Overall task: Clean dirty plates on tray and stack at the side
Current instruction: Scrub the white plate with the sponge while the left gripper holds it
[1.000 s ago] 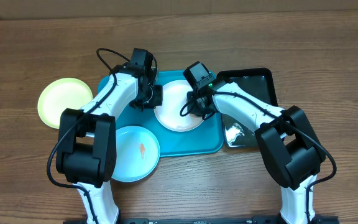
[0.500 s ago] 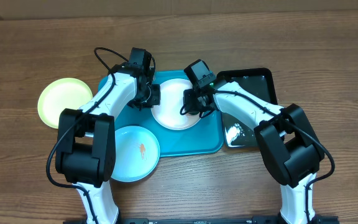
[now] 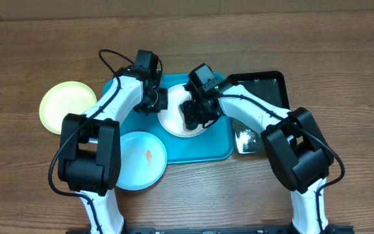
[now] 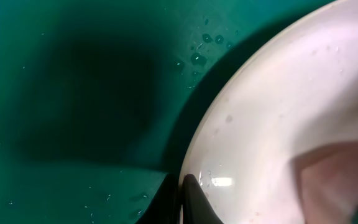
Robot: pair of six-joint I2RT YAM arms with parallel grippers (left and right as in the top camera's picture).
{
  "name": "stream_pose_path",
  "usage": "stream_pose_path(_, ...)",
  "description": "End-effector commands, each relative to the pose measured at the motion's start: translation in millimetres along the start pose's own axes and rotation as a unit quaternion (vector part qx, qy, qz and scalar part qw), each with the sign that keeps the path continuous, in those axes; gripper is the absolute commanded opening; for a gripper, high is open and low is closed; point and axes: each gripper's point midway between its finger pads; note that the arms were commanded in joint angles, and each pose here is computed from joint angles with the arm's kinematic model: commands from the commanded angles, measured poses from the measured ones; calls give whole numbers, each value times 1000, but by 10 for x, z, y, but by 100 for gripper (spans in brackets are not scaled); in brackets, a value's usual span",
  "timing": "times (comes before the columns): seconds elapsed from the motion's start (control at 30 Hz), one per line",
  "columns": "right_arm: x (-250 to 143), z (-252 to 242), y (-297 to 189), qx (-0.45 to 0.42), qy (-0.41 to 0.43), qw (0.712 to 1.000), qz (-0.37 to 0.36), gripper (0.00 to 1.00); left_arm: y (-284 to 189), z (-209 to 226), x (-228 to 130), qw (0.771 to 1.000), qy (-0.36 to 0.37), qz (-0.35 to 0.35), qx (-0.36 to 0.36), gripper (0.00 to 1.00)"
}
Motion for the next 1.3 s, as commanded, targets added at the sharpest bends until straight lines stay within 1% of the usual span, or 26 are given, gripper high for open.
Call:
stream_pose_path(0.0,233,141,-243,46,-21,999,-18,4,95,-73,-65,1000,2,15,-12,4)
stream_pose_path(0.1,342,147,-428,45,-36,998,-33,4,95,-73,-65,1000,2,15,-12,4)
stream_pose_path(0.2,382,87,-468,33,-68,996,-42,4,95,-73,-65,1000,2,15,-12,4)
stream_pose_path(0.33,499,-212,-483,-54,-81,993,-67,4,95,-75,-62,1000,2,14,-13,4)
stream_pose_path(0.43,590,-314,-509,-89,-103,987,-84,4,95,-74,-61,1000,2,14,-12,4)
stream_pose_path(0.57,679,-302,-480,-89,-113,984,-101,4,95,-74,-59,1000,2,14,-13,4)
stream_pose_path(0.7,726,-419,-460,-119,-111,980,-112,4,95,-76,-59,1000,3,14,-13,4)
stream_pose_path(0.9,772,-474,-323,-118,-112,980,-118,4,95,-75,-57,1000,2,13,-13,4)
stream_pose_path(1.03,853,-440,-334,-113,-113,978,-135,4,95,-77,-57,1000,2,13,-13,4)
stream_pose_path(1.27,824,-465,-290,-114,-110,979,-129,4,95,-75,-56,1000,2,13,-13,4)
Point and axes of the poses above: each gripper's point midway between its finger pads, its own y axis out along the fingers, its own z axis along the line the jaws close on, x = y × z, and after that the axes turned 3 degrees about -y, right-handed
